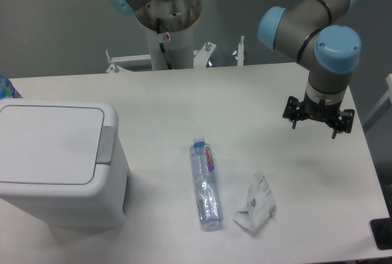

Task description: Open the trash can

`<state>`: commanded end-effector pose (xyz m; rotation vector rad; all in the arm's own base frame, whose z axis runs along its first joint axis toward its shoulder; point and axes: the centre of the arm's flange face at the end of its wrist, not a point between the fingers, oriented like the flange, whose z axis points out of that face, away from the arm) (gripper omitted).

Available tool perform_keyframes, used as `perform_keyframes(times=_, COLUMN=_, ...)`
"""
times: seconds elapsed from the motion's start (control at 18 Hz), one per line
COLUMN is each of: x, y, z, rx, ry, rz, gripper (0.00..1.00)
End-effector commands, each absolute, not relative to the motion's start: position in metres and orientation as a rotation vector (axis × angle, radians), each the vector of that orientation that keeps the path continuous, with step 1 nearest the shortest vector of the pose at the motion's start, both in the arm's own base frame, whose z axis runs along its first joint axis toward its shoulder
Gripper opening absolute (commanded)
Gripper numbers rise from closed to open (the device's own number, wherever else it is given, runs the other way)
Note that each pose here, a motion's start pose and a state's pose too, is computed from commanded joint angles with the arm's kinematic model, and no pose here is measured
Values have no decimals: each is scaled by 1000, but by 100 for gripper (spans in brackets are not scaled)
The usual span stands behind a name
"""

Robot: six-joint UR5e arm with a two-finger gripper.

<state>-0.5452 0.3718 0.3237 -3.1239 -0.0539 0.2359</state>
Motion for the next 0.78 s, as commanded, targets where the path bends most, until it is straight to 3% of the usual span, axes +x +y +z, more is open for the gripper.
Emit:
perform_keyframes(times=0.61, x=-545, y=384, z=338, rx=-3109, ry=-30, rz=210, gripper=100)
perform_keyframes(times=0.78, x=-543, y=384, z=333, rx=-3035, ry=-176, rz=139, gripper=100)
